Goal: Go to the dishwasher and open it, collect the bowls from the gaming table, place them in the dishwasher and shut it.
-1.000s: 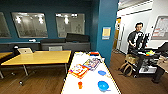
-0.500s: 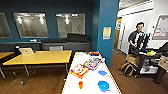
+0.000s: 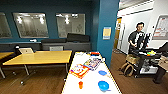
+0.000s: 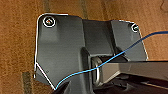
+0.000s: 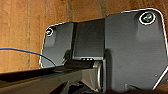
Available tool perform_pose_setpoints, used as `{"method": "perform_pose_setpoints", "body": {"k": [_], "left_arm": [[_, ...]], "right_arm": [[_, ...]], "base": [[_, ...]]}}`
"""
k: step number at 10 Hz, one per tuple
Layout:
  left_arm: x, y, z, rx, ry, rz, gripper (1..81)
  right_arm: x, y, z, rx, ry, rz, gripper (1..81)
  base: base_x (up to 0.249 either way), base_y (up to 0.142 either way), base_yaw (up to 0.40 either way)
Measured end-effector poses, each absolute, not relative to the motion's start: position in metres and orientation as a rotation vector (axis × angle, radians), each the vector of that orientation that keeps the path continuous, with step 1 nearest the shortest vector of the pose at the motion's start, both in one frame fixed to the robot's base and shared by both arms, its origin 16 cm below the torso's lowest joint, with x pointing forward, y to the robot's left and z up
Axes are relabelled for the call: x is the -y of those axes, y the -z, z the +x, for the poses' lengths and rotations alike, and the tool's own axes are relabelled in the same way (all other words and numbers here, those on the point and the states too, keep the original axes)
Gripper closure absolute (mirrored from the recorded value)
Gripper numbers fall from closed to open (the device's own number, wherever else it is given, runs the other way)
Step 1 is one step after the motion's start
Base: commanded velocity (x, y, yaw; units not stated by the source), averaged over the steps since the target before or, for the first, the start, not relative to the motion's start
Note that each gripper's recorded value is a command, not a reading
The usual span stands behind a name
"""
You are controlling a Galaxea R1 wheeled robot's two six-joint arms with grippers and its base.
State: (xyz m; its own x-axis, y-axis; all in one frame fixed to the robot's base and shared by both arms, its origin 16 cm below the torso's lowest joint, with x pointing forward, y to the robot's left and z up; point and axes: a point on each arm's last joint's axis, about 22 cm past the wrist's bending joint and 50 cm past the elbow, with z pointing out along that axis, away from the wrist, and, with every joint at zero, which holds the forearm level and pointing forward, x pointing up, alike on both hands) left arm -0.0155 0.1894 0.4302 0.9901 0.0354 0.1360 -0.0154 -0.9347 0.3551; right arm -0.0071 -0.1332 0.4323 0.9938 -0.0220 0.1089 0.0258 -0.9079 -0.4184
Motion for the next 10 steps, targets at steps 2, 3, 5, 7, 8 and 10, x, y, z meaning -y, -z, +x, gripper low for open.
{"method": "perform_pose_setpoints", "body": {"k": [2,3,5,7,8,10], "left_arm": [[-0.189,-0.430,-0.025,-0.016,-0.184,2.772,1.0],[-0.190,-0.430,-0.019,-0.015,-0.191,2.772,1.0],[-0.190,-0.431,-0.007,-0.013,-0.218,2.771,1.0],[-0.190,-0.430,-0.018,-0.015,-0.193,2.772,1.0],[-0.190,-0.430,-0.014,-0.014,-0.202,2.772,1.0],[-0.190,-0.431,-0.001,-0.013,-0.227,2.771,1.0]], "right_arm": [[0.129,-0.432,-0.017,-0.008,0.137,-2.702,1.0],[0.130,-0.432,-0.009,-0.005,0.148,-2.702,1.0],[0.128,-0.433,0.002,-0.002,0.174,-2.697,1.0],[0.129,-0.432,-0.014,-0.005,0.145,-2.701,1.0],[0.129,-0.432,-0.011,-0.005,0.151,-2.701,1.0],[0.129,-0.433,0.002,-0.008,0.177,-2.698,1.0]], "base": [[0.106,0.000,0.000],[0.114,0.000,0.000],[0.116,0.000,0.000],[0.117,0.000,0.000],[0.000,0.000,0.000],[0.000,0.000,0.000]]}}
